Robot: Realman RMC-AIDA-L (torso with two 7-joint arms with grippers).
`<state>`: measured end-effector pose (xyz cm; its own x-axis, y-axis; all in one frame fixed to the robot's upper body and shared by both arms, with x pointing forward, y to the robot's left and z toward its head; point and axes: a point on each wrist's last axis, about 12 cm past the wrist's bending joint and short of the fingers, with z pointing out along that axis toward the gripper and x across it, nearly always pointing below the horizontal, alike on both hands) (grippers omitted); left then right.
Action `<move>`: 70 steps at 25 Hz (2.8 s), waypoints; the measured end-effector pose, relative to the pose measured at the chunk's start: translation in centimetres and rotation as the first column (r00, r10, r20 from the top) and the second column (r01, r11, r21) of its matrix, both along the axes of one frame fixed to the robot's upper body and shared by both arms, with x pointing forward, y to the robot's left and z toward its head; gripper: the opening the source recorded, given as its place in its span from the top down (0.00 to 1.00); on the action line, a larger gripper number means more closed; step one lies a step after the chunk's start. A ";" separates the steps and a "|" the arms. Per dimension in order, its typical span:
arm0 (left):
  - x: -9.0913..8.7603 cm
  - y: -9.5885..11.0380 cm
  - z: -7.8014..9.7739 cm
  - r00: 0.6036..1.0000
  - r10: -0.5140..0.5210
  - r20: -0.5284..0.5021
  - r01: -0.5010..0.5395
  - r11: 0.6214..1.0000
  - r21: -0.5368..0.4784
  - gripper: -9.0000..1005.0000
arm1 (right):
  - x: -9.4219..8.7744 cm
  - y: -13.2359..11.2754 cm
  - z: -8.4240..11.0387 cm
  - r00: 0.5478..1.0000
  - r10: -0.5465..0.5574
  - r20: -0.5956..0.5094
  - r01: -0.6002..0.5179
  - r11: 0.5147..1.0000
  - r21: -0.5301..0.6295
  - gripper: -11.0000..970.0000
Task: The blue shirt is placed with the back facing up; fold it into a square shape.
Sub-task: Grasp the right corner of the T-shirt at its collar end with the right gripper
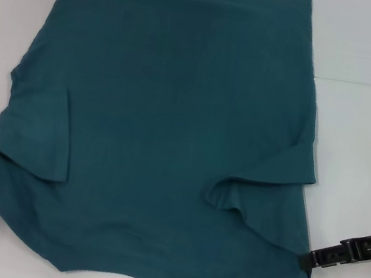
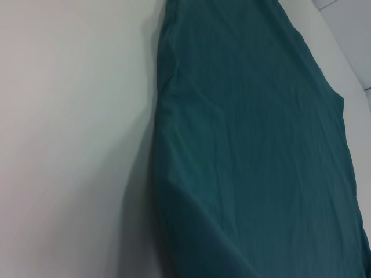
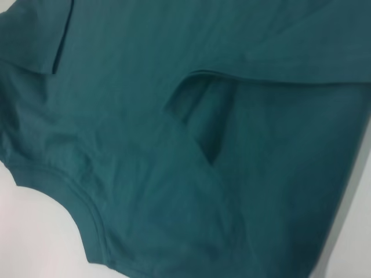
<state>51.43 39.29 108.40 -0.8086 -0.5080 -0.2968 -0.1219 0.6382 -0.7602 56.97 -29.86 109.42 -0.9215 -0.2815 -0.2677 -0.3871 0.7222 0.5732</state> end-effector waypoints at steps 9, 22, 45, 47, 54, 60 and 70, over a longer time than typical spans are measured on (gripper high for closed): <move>0.1 -0.1 -0.1 1.000 0.005 0.001 -0.005 1.000 0.001 0.98 | 0.3 0.5 -0.2 1.000 -0.012 0.000 0.012 1.000 -0.011 0.35; 0.0 0.0 -0.3 1.000 0.017 -0.004 -0.017 1.000 0.003 0.98 | 0.7 1.9 -0.5 1.000 0.010 0.013 -0.009 1.000 -0.022 0.36; 0.4 0.1 -0.2 1.000 0.026 0.004 -0.026 1.000 0.012 0.98 | 1.4 5.3 -0.1 0.996 0.082 0.020 -0.082 0.997 -0.011 0.37; 0.5 0.1 -0.2 1.000 0.027 0.005 -0.027 1.000 0.011 0.98 | 1.5 5.5 -0.1 0.996 0.082 0.020 -0.082 0.997 -0.012 0.37; 0.5 0.1 0.0 0.999 0.031 0.014 -0.031 0.999 0.005 0.98 | 1.5 5.5 -0.1 0.997 0.075 0.011 -0.075 0.997 -0.025 0.38; 0.5 0.1 0.0 0.999 0.031 0.015 -0.031 1.000 0.005 0.98 | 1.4 5.4 -0.2 0.997 0.081 0.007 -0.080 0.996 -0.034 0.54; 0.4 0.2 -0.1 1.000 0.026 0.018 -0.026 1.000 0.009 0.98 | 1.3 5.1 -0.3 0.997 0.073 0.007 -0.073 0.997 -0.028 0.90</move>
